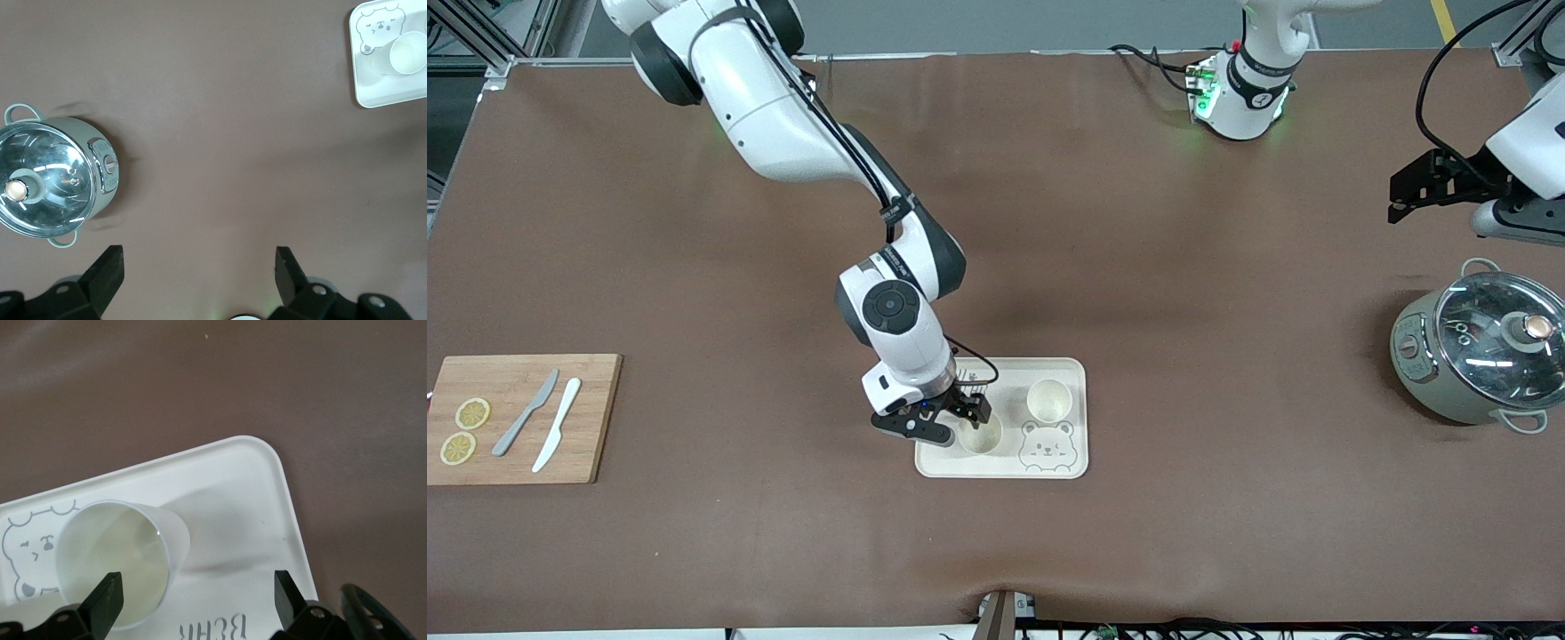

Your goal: Place white IKEA cup upright on tray with both arms

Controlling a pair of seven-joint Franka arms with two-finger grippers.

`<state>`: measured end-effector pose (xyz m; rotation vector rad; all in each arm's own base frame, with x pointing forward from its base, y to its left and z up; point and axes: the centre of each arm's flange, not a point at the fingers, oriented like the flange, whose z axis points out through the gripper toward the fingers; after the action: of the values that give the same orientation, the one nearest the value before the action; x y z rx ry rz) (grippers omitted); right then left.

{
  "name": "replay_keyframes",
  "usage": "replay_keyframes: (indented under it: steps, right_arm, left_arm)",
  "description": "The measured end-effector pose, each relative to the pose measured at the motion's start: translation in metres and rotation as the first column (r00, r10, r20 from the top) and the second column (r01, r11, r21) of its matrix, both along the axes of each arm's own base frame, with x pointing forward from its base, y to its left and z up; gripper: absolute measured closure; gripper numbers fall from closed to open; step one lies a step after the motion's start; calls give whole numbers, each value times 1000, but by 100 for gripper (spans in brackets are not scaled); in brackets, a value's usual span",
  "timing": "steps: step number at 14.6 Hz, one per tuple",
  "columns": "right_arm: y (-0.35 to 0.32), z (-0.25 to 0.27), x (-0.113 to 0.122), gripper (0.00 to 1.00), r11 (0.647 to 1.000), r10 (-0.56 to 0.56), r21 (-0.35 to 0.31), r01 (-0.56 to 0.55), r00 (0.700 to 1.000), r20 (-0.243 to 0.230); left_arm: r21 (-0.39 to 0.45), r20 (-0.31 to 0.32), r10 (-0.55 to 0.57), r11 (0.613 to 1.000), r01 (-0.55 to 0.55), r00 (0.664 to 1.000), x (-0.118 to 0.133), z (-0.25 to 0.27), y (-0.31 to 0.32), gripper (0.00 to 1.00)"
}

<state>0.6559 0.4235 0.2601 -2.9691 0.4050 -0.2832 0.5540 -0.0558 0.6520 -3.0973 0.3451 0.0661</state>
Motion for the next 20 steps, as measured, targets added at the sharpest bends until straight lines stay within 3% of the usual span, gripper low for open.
replay_keyframes:
  steps: [4, 7, 10, 13, 20]
  right_arm:
    - [-5, 57, -4, 0, 1000, -7, -26, 6, 999, -37]
    - [-33, 130, -2, 0, 999, -19, -40, 16, 998, -55]
    - [-100, 209, 0, 0, 998, 28, -57, -35, 993, -116]
    - [-189, 270, -1, 0, 993, 86, -60, -98, 980, -177]
    - [-335, 314, -3, 0, 976, 195, -55, -213, 953, -231]
  left_arm:
    - [0, -3, -1, 1000, 1, 1000, 1, -2, -1, 0]
    - [0, -3, -6, 1000, 6, 1000, 1, -1, -4, 0]
    - [-2, 4, -8, 1000, 8, 1000, 1, -1, -4, 0]
    - [-8, 53, -9, 1000, 9, 999, 7, 3, -5, 0]
    - [-29, 78, 5, 1000, -3, 997, 9, 6, -7, 0]
